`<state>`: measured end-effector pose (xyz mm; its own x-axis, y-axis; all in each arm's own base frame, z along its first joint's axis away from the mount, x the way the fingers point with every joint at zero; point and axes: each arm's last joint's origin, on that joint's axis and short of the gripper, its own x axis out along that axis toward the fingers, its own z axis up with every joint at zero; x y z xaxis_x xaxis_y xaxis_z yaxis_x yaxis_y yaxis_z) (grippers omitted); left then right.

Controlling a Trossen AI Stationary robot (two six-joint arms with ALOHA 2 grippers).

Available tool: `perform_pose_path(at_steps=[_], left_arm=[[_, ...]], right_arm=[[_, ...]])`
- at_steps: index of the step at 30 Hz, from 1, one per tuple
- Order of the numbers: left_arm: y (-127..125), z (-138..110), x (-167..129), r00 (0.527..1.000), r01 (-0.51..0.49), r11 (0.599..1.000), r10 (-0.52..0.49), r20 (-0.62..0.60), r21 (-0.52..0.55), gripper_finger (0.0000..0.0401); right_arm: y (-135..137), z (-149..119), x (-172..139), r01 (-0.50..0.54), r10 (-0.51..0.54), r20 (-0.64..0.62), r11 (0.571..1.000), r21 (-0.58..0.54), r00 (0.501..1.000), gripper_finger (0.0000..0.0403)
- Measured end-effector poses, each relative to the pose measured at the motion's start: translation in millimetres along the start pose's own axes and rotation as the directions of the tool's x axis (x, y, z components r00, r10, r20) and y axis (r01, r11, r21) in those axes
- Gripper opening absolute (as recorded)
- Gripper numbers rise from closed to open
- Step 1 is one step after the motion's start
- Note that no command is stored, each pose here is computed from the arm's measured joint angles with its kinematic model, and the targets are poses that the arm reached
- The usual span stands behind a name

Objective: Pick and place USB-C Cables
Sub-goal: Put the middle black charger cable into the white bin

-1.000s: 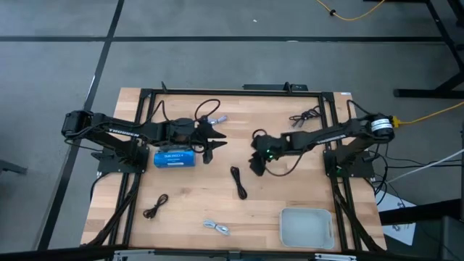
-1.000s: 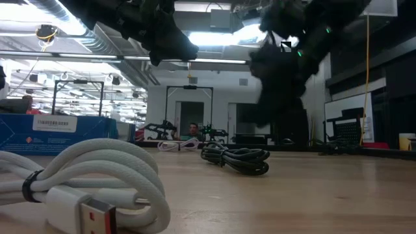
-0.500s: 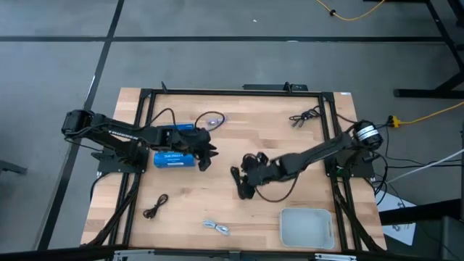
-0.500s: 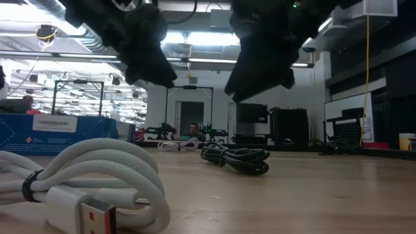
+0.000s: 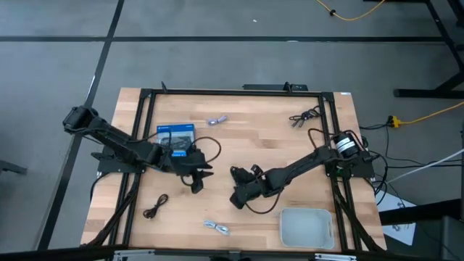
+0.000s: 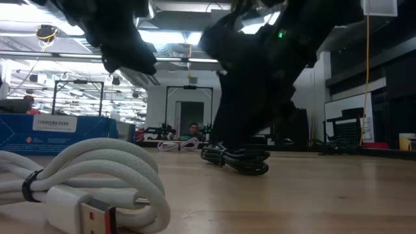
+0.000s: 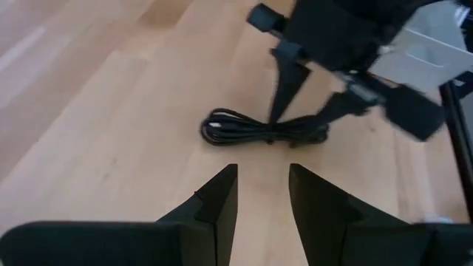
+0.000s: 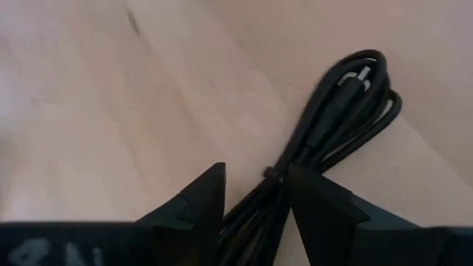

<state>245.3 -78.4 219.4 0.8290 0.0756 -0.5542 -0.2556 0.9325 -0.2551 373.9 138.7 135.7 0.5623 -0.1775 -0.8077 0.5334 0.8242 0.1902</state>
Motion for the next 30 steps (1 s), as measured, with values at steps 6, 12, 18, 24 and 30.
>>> perform_pose_path(at_steps=[6, 12, 18, 24, 30], left_arm=[[-16, -11, -8, 1.0, 0.017, 1.0, -0.017, 0.008, 0.017, 0.0115], [-28, -19, -15, 0.999, 0.029, 0.998, -0.03, 0.019, 0.052, 0.0115], [-32, -22, -18, 0.999, 0.035, 0.997, -0.036, 0.024, 0.065, 0.0115], [-31, -22, -17, 0.999, 0.032, 0.997, -0.034, 0.024, 0.064, 0.0115], [-31, -21, -17, 0.999, 0.006, 0.997, -0.01, 0.044, 0.071, 0.0115]], right_arm=[[1, -2, 8, 0.043, -0.042, -0.019, 0.999, 0.005, 0.999, 0.0153], [-10, -10, 8, 0.148, -0.149, -0.082, 0.989, -0.019, 0.985, 0.0153], [-13, -12, 8, 0.169, -0.169, -0.112, 0.986, -0.013, 0.979, 0.0149], [-14, -12, 8, 0.171, -0.174, -0.125, 0.985, -0.035, 0.977, 0.0071], [-15, -6, 1, 0.155, -0.186, -0.153, 0.969, -0.192, 0.971, 0.0063]])
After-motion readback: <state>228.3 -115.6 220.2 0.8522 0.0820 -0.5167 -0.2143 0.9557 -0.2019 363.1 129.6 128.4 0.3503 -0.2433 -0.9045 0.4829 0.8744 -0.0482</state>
